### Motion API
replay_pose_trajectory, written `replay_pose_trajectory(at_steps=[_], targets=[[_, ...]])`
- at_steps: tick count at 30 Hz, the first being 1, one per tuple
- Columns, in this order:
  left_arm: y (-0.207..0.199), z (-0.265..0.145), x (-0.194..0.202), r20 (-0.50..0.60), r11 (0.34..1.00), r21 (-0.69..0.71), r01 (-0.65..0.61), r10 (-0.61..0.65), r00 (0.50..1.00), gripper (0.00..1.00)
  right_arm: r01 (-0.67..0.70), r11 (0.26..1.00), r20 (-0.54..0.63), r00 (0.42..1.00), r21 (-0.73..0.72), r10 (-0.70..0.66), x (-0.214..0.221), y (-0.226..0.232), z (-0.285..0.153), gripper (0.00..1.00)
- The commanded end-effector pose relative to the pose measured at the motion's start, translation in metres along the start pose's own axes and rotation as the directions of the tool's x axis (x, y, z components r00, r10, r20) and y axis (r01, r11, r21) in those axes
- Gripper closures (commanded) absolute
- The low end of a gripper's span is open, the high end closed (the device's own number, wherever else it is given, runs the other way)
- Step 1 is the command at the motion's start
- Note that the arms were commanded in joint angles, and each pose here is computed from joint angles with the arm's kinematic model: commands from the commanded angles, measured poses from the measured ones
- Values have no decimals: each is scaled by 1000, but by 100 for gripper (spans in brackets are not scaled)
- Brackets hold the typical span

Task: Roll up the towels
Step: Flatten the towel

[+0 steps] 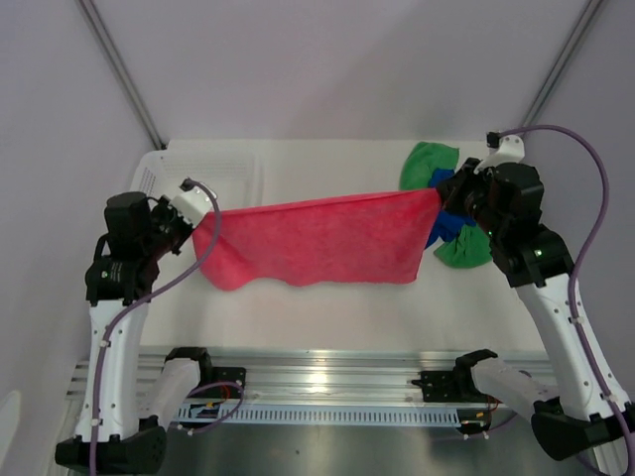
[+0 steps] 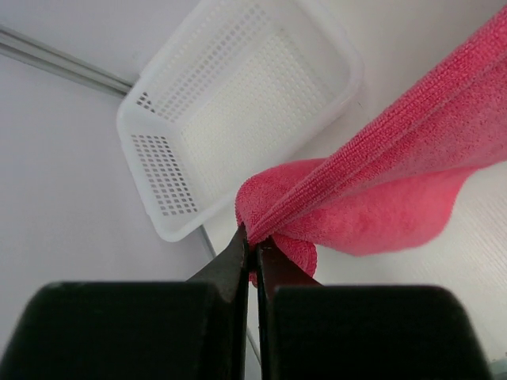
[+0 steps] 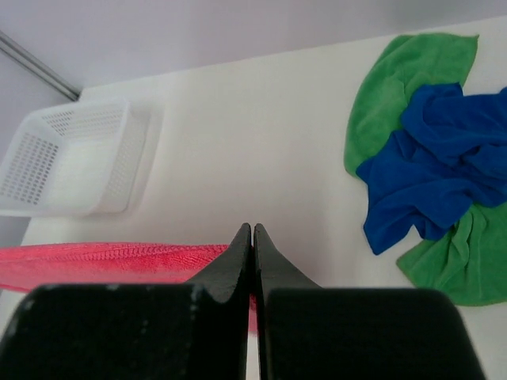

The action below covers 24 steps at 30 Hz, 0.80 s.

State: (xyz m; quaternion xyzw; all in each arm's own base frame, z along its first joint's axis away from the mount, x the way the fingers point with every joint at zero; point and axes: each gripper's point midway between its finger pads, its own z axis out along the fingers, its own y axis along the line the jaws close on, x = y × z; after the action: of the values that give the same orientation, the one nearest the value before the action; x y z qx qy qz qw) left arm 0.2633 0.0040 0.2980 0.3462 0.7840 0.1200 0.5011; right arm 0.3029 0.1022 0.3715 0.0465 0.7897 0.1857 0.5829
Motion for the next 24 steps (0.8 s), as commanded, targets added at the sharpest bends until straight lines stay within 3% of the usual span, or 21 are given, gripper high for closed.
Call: replay_pose_trajectory(at_steps=[1, 3, 8, 13, 20, 24], targets=[[2, 33, 30, -123, 1000, 21, 3, 0, 992, 99, 52, 996, -82, 996, 76, -46, 22, -22, 40, 100], [7, 47, 33, -152, 999, 13, 30, -28, 988, 99, 61, 995, -77, 996, 84, -55, 10, -25, 55, 100], [39, 54, 5, -92, 997, -68, 43, -49, 995, 99, 63, 993, -102, 993, 96, -53, -9, -34, 93, 100], [41, 51, -9, -43, 998, -55, 20, -22, 999, 99, 89, 990, -80, 994, 109, -80, -23, -37, 90, 100], [-10, 68, 32, -98, 996, 73, -53, 60, 993, 99, 59, 990, -175, 984, 128, -36, 56, -61, 78, 100], [-66, 84, 82, -172, 972, 219, -83, 123, 977, 95, 21, 989, -315, 949, 146, 26, 145, -85, 71, 100]])
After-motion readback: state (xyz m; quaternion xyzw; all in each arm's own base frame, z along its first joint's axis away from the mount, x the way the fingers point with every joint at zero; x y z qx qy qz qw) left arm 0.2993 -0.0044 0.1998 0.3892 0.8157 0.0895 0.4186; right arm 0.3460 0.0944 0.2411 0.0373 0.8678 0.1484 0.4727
